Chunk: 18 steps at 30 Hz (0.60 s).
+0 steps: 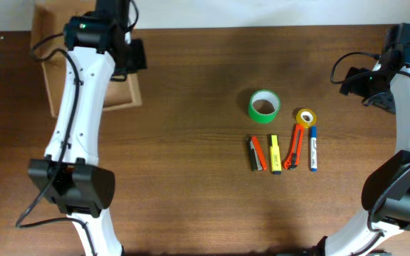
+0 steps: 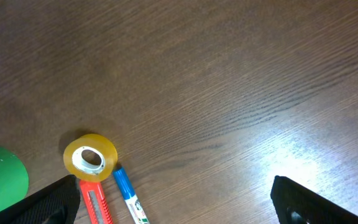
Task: Pack container
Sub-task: 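Slide the box right toward the center with the left gripper, retract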
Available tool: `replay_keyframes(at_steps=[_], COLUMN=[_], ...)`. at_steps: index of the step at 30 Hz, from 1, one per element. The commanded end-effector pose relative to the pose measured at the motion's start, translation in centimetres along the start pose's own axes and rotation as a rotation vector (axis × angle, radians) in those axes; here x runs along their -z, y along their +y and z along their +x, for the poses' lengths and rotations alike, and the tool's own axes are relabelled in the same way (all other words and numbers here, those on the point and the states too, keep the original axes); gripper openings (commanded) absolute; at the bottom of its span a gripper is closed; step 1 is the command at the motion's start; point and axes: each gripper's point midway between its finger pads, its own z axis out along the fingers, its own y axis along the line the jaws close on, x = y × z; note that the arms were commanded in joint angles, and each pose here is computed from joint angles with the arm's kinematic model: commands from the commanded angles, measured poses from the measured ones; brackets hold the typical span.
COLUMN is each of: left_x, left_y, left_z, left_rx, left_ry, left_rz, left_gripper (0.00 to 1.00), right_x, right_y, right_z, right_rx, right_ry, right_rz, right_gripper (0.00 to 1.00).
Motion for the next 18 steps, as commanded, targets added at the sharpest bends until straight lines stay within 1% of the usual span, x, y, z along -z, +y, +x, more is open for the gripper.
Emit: replay_keyframes(at_steps=[1,5,7,9,12,15,18], left_x=[3.3,3.6,2.0,0.2,-2.3,-4.3,-6.8], left_y=[-3.0,-9.7,-14.1,-16.5,-18.6,-19.0,-19.4], left_z=[-1.1,-0.1,2.3,4.7,8.2,10.8,12.4], left_rx=[0.089,-0.004,-0.081,-0.132,-0.127,-0.142,-0.168], left_ry=[-0.095,-0.124,-0.064,0.010,0.113,0.195,0.247], left_rz=[0.055,0.150,0.205,0.220,0.190,0.140,0.101], left_gripper=[0.01,0.01,0.01,0.01,0.01,0.01,0.02], right_x=[-0.4,-0.4,-0.4,-0.4,-0.4,-0.4,-0.4], right_y=[-0.7,-0.7,-0.6,-0.4,-0.4,-0.4,-0.4], right_z=[0.1,0.2,0.5,0.8,1.0,1.0,1.0], right_rx=[-0.012,-0.011,-0.011,-0.010,-0.009,-0.010,-0.009], right_ry=[0.008,0.013,0.026,0.036,0.044,0.045,0.046], right_rz=[0.024,0.025,0.018,0.002,0.004,0.004,0.004], right_gripper=[0.99,0.99,0.99,0.99,0.99,0.99,1.00])
